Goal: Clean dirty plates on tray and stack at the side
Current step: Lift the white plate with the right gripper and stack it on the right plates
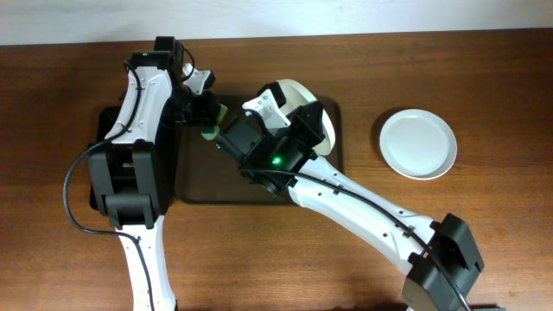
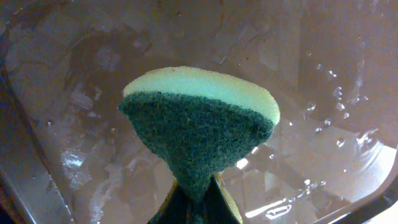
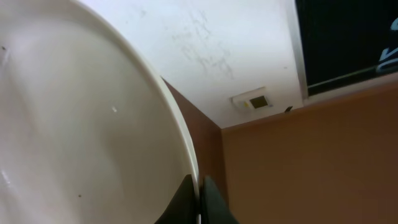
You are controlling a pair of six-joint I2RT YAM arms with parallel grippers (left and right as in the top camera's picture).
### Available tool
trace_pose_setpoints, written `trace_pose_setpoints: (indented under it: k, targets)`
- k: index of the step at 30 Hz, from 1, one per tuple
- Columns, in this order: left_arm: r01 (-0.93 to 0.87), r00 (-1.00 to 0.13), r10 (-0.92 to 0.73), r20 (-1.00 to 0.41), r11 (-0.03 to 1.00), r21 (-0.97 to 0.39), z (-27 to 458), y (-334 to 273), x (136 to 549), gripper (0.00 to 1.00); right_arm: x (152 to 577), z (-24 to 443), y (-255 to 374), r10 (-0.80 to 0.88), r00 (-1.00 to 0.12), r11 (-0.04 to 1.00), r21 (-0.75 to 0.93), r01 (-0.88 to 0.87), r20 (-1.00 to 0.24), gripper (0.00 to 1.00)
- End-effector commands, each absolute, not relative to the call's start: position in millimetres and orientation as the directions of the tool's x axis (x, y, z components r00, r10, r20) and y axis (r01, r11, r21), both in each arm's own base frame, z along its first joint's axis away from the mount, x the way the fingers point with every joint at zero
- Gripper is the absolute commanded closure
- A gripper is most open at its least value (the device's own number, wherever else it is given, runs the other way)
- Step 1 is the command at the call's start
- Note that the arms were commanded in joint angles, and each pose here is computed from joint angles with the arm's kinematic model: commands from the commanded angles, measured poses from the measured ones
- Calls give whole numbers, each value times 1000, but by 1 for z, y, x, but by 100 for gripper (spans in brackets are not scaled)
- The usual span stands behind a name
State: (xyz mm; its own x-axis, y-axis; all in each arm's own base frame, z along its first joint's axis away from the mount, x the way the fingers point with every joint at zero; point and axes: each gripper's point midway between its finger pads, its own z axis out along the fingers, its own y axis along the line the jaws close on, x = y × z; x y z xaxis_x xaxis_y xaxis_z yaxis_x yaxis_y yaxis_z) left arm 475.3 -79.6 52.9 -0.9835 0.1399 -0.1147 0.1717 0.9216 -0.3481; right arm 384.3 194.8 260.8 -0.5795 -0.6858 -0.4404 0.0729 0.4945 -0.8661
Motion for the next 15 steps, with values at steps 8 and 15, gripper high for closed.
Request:
trace_pose_setpoints:
  k: [8, 15]
  targets:
    - [166, -985, 135, -112, 922, -350, 54, -79, 474, 100, 383, 290, 196, -778, -574, 288, -957, 36, -256, 96]
    - [166, -985, 135, -112, 922, -350, 54, -79, 474, 99, 384, 290, 197, -775, -570, 304, -952, 43, -274, 96]
